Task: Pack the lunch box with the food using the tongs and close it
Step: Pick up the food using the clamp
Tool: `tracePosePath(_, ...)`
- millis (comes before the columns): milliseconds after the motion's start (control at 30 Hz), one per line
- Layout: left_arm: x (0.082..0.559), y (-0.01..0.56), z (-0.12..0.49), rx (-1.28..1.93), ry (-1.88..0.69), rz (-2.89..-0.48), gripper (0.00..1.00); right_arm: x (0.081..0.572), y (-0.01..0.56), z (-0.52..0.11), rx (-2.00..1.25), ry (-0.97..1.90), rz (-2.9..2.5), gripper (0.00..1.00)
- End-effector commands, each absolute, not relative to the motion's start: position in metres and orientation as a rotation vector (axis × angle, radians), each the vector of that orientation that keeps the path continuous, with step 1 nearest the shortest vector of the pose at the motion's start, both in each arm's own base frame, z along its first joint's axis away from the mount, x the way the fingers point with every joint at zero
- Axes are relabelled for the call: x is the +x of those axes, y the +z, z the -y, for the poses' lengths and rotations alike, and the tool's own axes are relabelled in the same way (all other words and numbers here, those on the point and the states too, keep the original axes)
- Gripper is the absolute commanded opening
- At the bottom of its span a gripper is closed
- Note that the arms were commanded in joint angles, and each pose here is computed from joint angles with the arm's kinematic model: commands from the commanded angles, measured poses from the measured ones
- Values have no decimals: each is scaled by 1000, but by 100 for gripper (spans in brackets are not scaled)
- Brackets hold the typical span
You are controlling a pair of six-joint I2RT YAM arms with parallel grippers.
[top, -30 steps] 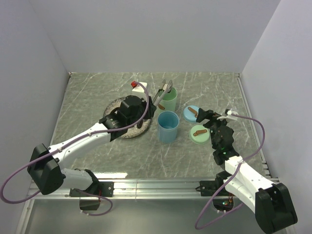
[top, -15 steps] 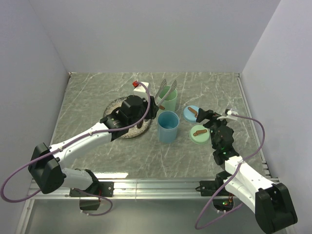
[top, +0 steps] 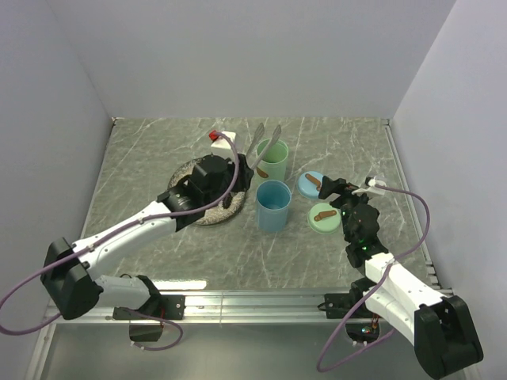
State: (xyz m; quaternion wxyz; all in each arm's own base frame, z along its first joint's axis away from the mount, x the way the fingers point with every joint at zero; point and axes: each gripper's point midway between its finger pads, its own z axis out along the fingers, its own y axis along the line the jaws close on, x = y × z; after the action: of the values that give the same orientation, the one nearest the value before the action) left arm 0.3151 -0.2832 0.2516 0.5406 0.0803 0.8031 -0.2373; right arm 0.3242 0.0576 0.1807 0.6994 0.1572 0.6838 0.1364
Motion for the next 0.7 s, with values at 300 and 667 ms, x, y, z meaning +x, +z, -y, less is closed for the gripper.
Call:
tracePosePath(300,294,267,195,-136,-382,-1850,47,327,188,-62,337,319,-1502,95)
tracePosePath(667,259,201,138,-355,-224,-1991,46,326,188,-62,331,318,-1502,95)
